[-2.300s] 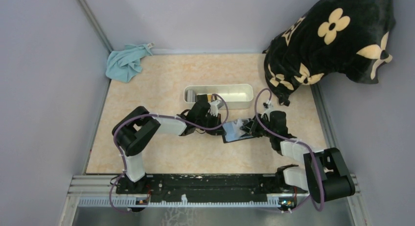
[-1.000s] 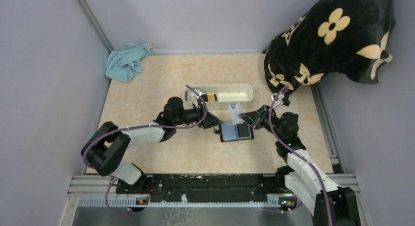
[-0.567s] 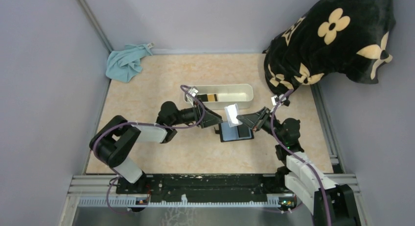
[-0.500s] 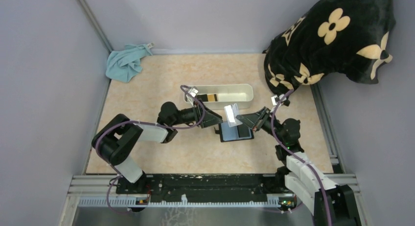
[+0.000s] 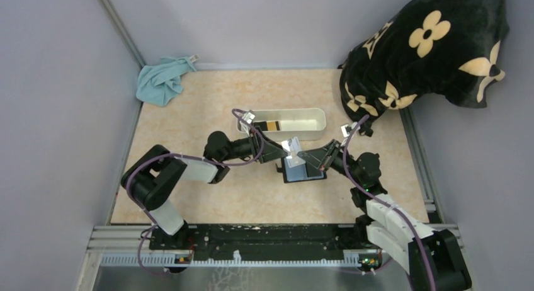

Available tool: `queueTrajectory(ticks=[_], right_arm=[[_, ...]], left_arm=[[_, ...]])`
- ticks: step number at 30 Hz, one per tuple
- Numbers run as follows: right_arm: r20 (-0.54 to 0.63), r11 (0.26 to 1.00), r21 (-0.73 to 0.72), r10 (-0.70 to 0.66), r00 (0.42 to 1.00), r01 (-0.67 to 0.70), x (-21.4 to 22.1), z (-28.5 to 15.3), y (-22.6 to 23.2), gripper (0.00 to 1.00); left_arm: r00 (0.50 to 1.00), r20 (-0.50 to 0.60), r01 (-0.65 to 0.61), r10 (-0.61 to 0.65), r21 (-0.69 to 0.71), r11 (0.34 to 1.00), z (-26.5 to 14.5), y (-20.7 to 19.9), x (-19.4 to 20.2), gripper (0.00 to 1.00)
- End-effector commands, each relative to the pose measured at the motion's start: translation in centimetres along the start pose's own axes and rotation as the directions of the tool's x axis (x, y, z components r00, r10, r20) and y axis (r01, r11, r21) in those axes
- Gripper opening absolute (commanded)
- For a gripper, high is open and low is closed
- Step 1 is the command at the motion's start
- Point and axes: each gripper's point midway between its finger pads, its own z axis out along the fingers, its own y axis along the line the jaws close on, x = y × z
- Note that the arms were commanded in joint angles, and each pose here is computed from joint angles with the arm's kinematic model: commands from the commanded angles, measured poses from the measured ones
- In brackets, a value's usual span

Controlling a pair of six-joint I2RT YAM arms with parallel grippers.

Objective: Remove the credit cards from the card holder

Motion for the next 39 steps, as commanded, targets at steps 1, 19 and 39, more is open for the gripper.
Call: queueTrajectory(ticks=[1,19,39], right_arm=[[0.065,0.993,-0.074,-0.091,0.994,0.096,-2.3,1.0,2.7,0.00],[0.069,0.993,-0.073,-0.092,0.993,0.097,-2.5,1.2,2.6,0.00],[0.095,0.953,0.252,-0.197,0.976,0.168,-4.0,-1.6,-3.2,0.43]], left_arm=[[0.997,0.021,-0.078,0.078,-0.004,0.997,0.8,-0.6,-1.2,0.52],[0.999,0.004,-0.053,0.053,-0.003,0.999,0.9,-0.5,-0.8,0.00],[0.978,-0.187,-0.043,-0.093,-0.618,0.785,-5.2,10.7,-9.9,0.00]])
